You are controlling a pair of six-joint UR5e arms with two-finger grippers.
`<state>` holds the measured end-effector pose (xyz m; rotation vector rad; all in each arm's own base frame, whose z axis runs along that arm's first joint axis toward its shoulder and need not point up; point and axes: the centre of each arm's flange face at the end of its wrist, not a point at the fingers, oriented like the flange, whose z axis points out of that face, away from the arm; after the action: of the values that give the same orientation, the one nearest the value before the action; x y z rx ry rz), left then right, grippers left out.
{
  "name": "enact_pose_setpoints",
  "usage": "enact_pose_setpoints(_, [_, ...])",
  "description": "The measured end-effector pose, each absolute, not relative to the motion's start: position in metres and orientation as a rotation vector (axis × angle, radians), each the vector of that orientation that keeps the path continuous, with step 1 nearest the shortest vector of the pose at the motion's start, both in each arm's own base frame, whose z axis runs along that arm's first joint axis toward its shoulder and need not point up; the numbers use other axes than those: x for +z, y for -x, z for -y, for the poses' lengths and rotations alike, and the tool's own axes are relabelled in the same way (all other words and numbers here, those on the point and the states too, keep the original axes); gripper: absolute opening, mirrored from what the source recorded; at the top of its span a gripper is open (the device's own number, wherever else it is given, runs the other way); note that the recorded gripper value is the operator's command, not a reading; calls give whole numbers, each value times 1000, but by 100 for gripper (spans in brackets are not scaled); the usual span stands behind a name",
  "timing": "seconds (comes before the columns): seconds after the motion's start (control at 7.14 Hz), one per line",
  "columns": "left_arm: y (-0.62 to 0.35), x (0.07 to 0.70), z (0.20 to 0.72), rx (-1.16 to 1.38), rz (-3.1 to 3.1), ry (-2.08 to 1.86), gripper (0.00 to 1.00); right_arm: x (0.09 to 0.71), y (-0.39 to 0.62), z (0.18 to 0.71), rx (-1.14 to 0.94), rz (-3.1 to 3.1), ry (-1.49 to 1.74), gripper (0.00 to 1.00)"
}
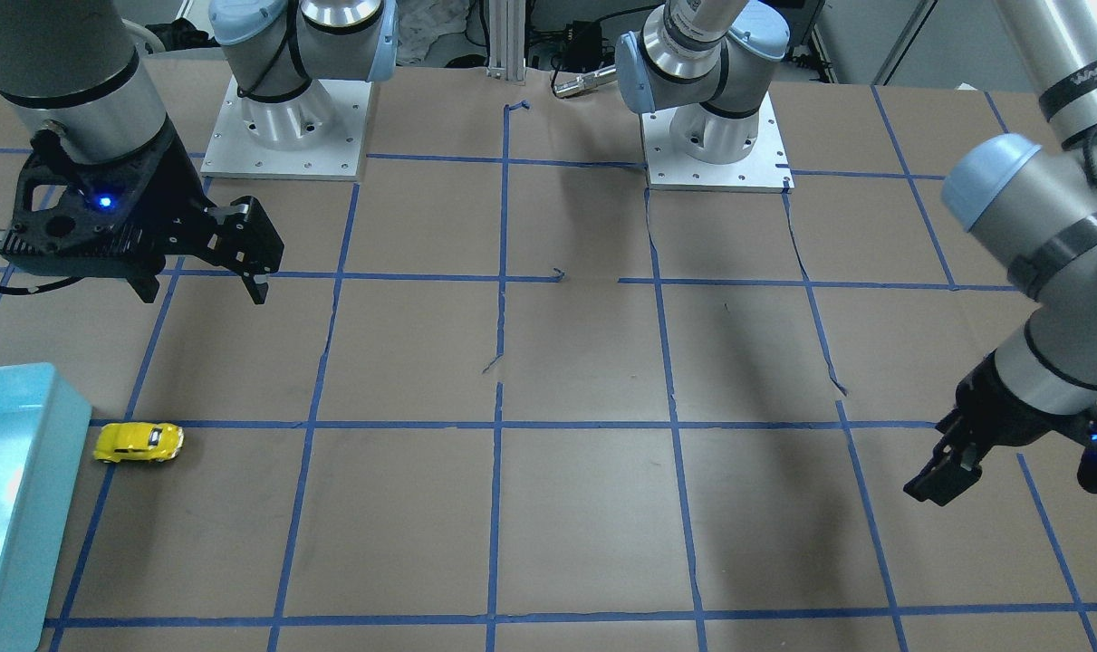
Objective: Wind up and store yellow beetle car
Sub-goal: 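Raise the left arm away while the right gripper moves toward the rolled car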
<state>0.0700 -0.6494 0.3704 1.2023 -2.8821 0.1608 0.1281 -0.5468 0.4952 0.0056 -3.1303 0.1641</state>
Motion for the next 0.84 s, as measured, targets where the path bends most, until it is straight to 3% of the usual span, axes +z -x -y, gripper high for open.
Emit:
enact_pose_setpoints(0.42, [-68,434,635,206,3082,-688,100,490,-127,550,151,3133,-59,100])
enact_pose_setpoints(0.84, [-54,468,609,157,3156,-408,100,479,-76,565,126,3099,-493,100])
